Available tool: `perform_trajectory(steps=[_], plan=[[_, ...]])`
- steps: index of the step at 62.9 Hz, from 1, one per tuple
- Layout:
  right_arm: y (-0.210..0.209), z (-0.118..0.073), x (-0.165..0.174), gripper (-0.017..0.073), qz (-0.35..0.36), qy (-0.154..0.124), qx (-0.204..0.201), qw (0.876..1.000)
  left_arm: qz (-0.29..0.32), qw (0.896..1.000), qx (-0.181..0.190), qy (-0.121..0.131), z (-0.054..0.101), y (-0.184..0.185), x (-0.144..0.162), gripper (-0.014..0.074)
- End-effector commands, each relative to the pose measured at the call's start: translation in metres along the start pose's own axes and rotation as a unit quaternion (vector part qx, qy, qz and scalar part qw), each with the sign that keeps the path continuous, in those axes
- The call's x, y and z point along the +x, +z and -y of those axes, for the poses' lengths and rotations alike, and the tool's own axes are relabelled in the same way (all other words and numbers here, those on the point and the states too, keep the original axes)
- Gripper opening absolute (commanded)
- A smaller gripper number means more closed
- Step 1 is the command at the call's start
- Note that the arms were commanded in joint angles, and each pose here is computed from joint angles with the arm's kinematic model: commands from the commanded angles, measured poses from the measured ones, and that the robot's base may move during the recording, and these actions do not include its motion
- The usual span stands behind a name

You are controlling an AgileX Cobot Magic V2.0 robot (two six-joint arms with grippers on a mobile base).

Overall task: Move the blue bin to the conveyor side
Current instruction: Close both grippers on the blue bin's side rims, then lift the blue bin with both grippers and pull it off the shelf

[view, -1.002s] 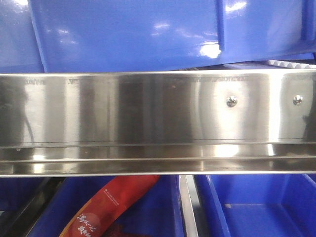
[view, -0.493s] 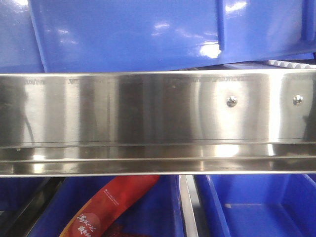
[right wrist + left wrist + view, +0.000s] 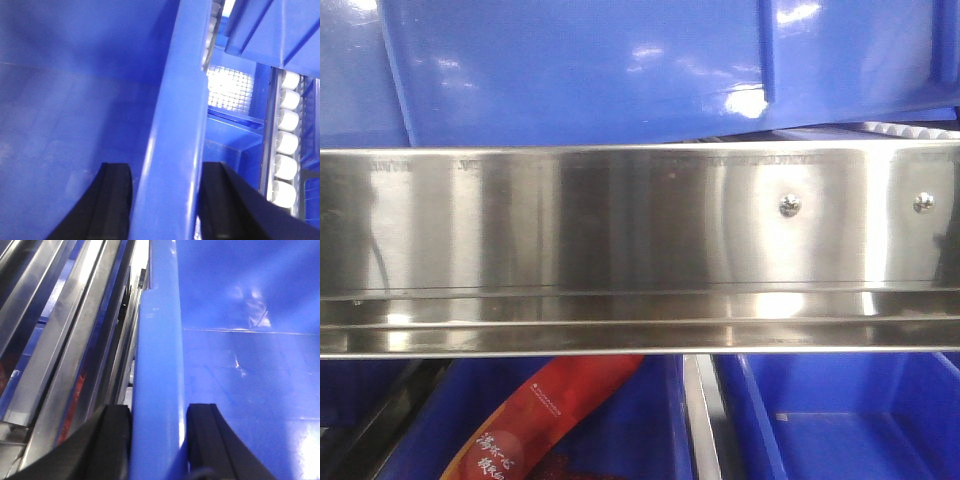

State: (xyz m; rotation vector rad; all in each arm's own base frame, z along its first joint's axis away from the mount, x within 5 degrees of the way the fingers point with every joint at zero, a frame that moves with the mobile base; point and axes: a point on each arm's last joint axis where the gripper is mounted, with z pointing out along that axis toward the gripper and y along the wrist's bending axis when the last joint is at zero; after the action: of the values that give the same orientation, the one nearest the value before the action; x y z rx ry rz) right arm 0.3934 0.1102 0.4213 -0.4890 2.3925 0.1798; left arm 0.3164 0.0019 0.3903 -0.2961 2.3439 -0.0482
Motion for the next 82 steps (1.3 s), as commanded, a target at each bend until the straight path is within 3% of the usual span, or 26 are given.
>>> perform_trajectory(steps=[1, 16, 44, 60, 74, 82], plan=[[-0.011, -0.002, -0.004, -0.0079, 0.022, 0.001, -0.001, 1.000, 0.011, 1.000, 0.014, -0.008, 0.004, -0.001, -0.002, -0.0018], [-0.047, -0.005, -0.010, -0.0079, 0.069, 0.001, 0.003, 0.998, 0.032, 0.999, 0.018, -0.010, 0.006, -0.020, -0.017, -0.0018], [-0.128, -0.008, -0.001, -0.0081, 0.142, 0.032, 0.037, 0.989, 0.070, 0.997, 0.027, -0.001, 0.009, -0.069, -0.041, -0.0018], [-0.141, -0.012, 0.029, -0.0081, 0.116, 0.034, 0.038, 0.992, 0.079, 0.996, 0.043, 0.022, 0.017, -0.094, -0.034, -0.0018], [-0.154, -0.017, 0.065, -0.0081, 0.152, 0.056, 0.038, 0.986, 0.079, 0.994, 0.066, 0.042, 0.028, -0.118, -0.023, -0.0018], [-0.161, -0.021, 0.087, -0.0081, 0.158, 0.059, 0.039, 0.985, 0.058, 0.995, 0.056, 0.051, 0.026, -0.127, -0.013, -0.0018]])
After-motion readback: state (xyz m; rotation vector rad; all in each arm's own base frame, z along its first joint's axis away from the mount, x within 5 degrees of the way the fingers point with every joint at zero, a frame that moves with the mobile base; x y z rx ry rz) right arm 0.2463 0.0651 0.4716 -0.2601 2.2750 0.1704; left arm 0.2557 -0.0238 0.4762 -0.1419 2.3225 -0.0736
